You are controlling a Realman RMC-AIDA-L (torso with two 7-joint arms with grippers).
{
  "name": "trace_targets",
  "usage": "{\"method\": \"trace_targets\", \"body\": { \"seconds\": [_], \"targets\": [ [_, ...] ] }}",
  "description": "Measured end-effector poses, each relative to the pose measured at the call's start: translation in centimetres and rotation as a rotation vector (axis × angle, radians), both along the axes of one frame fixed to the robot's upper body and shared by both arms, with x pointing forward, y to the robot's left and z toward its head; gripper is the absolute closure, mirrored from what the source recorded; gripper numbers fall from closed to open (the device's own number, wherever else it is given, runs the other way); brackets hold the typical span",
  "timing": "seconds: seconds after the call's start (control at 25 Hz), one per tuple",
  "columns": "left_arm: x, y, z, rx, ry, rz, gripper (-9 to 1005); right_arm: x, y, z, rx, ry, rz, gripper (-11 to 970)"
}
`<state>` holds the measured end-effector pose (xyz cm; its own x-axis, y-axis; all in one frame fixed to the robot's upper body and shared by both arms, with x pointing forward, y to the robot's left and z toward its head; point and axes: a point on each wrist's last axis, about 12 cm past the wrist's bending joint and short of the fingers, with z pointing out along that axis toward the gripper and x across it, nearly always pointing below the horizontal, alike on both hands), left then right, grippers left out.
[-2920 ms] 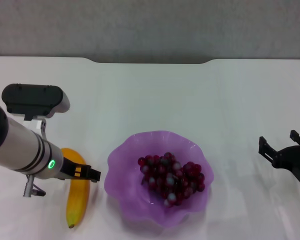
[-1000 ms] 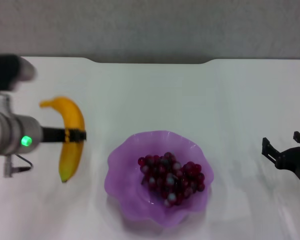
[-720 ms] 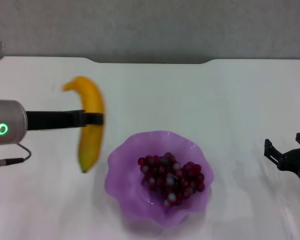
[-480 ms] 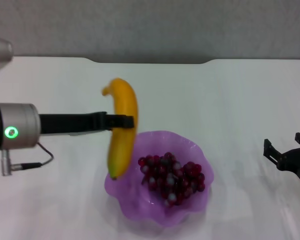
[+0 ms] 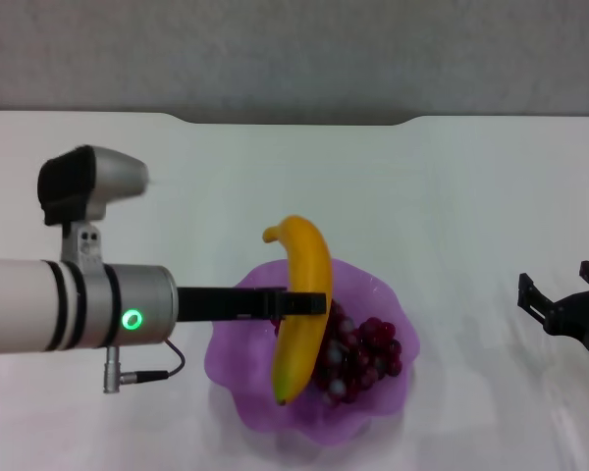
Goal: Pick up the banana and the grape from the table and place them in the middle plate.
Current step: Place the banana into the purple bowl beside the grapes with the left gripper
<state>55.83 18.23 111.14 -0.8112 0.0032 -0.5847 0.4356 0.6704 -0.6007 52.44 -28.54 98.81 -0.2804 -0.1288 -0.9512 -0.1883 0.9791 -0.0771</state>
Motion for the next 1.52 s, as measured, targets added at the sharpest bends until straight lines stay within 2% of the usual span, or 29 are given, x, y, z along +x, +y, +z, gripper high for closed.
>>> {"method": "trace_targets", "body": {
  "seconds": [0.32, 0.6, 1.16, 1.4, 1.52],
  "targets": [
    [0.1, -0.5, -1.3, 0.067, -0.029, 0.039, 519, 0.0, -0.1, 0.0, 0.001, -0.001, -0.004, 62],
    [0.3, -0.7, -2.5, 0.142, 0.014, 0.065, 519, 0.0, 0.0, 0.0, 0.001, 0.000, -0.003, 62],
    [0.2, -1.4, -2.6, 0.159, 0.009, 0.031, 441, 0.2, 0.2, 0.1, 0.002, -0.003, 0.002, 62],
    [0.3, -1.5, -1.2, 0.152, -0.061, 0.016, 195, 0.2, 0.0, 0.1, 0.000, -0.002, -0.003, 62],
    [0.4, -0.7, 0.0, 0.156, -0.147, 0.040, 149, 0.1, -0.2, 0.0, -0.005, 0.001, -0.005, 62]
  ]
}}
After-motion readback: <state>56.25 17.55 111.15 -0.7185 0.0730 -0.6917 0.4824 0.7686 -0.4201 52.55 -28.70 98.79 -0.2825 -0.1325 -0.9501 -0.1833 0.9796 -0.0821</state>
